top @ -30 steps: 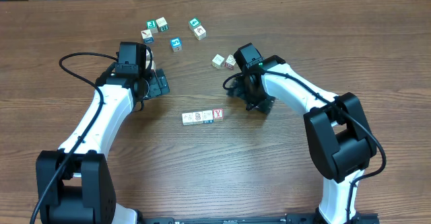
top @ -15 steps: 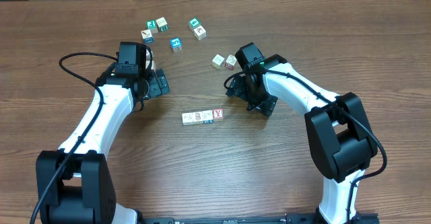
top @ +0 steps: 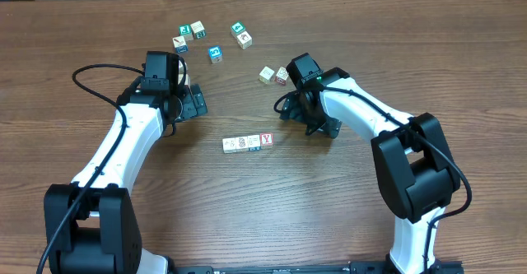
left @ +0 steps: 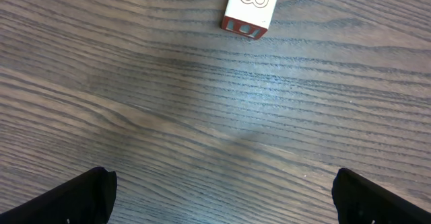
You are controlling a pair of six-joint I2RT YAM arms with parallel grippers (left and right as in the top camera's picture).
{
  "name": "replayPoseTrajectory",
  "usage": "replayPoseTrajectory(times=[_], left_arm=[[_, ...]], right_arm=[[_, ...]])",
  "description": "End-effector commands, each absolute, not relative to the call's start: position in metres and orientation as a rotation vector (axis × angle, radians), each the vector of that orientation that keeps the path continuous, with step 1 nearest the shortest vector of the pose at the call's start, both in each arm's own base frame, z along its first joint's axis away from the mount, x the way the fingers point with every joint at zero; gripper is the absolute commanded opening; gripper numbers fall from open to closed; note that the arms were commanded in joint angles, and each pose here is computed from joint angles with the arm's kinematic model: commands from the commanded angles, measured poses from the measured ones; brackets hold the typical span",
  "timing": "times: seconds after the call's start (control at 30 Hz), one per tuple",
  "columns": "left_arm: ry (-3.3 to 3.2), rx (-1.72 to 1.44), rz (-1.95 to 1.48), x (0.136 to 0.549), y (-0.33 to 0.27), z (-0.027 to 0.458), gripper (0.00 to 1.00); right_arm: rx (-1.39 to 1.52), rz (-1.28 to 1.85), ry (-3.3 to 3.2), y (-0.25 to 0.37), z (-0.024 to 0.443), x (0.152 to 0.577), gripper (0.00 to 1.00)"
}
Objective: Form a horizontal line
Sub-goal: 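Raise the right gripper up and back away from the row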
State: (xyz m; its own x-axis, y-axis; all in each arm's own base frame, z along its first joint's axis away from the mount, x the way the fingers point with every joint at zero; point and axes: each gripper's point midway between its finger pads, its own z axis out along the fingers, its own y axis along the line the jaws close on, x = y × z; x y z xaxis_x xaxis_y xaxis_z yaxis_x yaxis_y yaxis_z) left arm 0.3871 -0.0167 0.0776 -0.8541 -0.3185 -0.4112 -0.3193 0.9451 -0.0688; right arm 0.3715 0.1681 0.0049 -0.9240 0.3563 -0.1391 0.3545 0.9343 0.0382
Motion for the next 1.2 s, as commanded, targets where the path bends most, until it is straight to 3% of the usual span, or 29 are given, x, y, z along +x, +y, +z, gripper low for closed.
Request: replayPoseTrajectory(times=[0.0,1.17], left_arm=[[2.643,-0.447,0.012,0.3910,-0.0149,0.0881,1.00],[2.643,-0.448,0.011,0.3910,-0.0149,0.0881,1.00]], right_arm=[[0.491,-0.245,2.861,0.1339,0.0011,0.3794,1.00],[0.478,-0.253,2.848,0.1329,0.0019,0.3824,1.00]])
